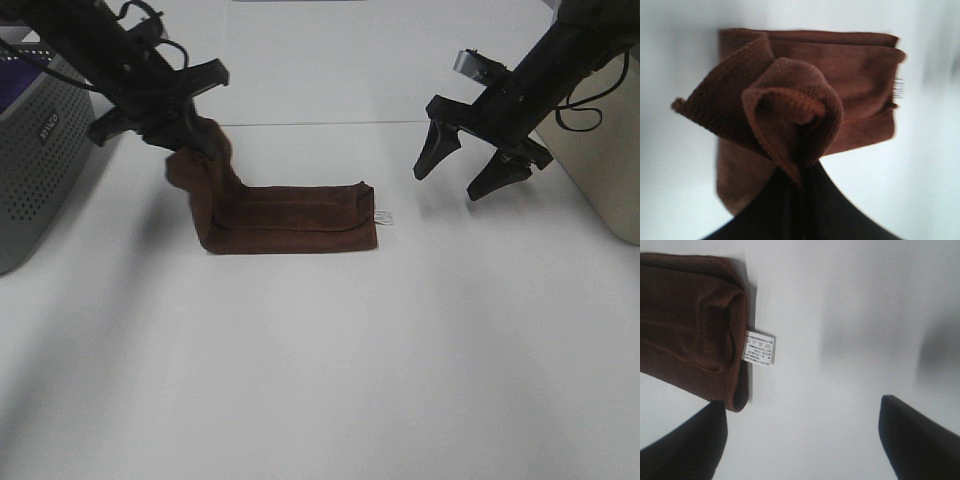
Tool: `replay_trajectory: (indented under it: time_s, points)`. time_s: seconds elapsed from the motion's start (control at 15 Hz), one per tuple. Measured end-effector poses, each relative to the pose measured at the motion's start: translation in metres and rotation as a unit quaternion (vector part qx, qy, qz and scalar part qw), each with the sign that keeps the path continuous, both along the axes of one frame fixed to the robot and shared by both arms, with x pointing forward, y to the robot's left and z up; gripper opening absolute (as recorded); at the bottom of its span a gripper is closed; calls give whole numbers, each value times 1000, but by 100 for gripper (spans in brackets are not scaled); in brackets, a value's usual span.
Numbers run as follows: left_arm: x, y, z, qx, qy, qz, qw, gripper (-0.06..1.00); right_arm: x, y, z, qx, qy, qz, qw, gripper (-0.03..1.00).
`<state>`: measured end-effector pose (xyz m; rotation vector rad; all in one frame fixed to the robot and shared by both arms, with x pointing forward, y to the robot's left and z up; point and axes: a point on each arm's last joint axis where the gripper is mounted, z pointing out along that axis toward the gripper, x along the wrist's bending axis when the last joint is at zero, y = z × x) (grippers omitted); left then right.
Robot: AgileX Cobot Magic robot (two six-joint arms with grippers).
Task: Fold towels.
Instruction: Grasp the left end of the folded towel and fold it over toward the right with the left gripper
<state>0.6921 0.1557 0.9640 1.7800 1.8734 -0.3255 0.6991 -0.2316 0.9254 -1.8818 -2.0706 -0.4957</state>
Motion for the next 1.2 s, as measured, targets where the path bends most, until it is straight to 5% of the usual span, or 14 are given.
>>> replay_trajectory:
  time_s: [0.13, 0.4, 0.53, 0.8, 1.0, 1.2]
  points:
    - [-4, -44, -24, -48, 12, -2, 999, 4, 0, 0, 0, 0, 0, 0, 1000, 78]
    - [-6, -91, -56, -81, -2, 34, 996, 4, -1, 0, 0, 1, 5, 3, 1000, 78]
    - [-6, -102, -59, -87, -17, 46, 995, 13, -2, 0, 0, 2, 12, 6, 1000, 78]
    - [-3, -110, -54, -138, -17, 97, 986, 69, -4, 1, 1, 6, 18, 8, 1000, 78]
    - [4, -106, -47, -145, -44, 93, 984, 75, -5, 7, 4, 42, 27, 12, 999, 78]
    - [21, -73, -22, -120, -114, 70, 984, 75, -5, 23, 16, 147, 13, 32, 989, 78]
